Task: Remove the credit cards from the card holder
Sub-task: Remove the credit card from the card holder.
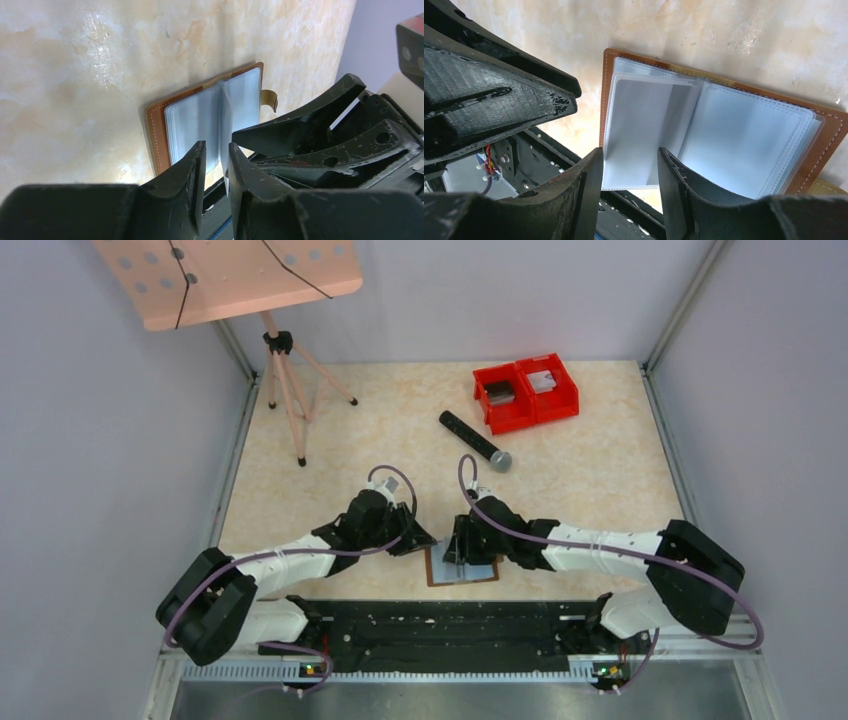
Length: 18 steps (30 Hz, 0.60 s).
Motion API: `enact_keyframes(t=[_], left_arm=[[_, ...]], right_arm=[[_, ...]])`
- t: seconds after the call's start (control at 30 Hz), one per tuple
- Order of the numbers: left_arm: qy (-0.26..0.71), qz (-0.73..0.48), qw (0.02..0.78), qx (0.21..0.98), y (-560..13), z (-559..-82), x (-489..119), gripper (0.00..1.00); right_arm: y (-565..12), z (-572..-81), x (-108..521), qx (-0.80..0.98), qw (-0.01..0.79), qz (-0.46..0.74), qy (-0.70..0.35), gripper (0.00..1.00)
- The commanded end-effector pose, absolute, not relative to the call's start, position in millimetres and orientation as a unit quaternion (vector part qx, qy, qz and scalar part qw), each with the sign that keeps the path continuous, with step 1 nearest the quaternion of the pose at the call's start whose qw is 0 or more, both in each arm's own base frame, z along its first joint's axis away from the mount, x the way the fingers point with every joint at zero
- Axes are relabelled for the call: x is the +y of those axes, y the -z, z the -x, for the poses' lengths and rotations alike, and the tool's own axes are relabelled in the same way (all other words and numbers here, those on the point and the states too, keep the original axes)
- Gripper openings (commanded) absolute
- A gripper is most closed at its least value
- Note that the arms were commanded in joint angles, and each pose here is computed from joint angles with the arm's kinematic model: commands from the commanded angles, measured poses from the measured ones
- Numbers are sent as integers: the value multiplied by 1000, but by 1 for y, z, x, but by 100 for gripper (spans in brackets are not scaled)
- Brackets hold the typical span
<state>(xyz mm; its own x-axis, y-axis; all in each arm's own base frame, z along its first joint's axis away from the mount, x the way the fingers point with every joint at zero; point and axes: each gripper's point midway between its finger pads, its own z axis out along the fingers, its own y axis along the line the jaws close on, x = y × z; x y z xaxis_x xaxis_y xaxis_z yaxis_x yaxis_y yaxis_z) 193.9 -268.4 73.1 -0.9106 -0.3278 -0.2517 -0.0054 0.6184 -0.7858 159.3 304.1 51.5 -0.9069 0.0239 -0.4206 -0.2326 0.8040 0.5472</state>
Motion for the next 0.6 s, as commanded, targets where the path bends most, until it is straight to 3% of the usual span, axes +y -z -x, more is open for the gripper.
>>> enact_keyframes(t=[0.0, 0.57], left_arm=[[437, 85, 203, 872, -83, -202, -277, 28], [436, 52, 181, 880, -79, -204, -305, 22]], right_arm=[[-65, -163, 304, 919, 231, 46, -316, 44], [-75, -162, 274, 919, 263, 23, -293, 43]])
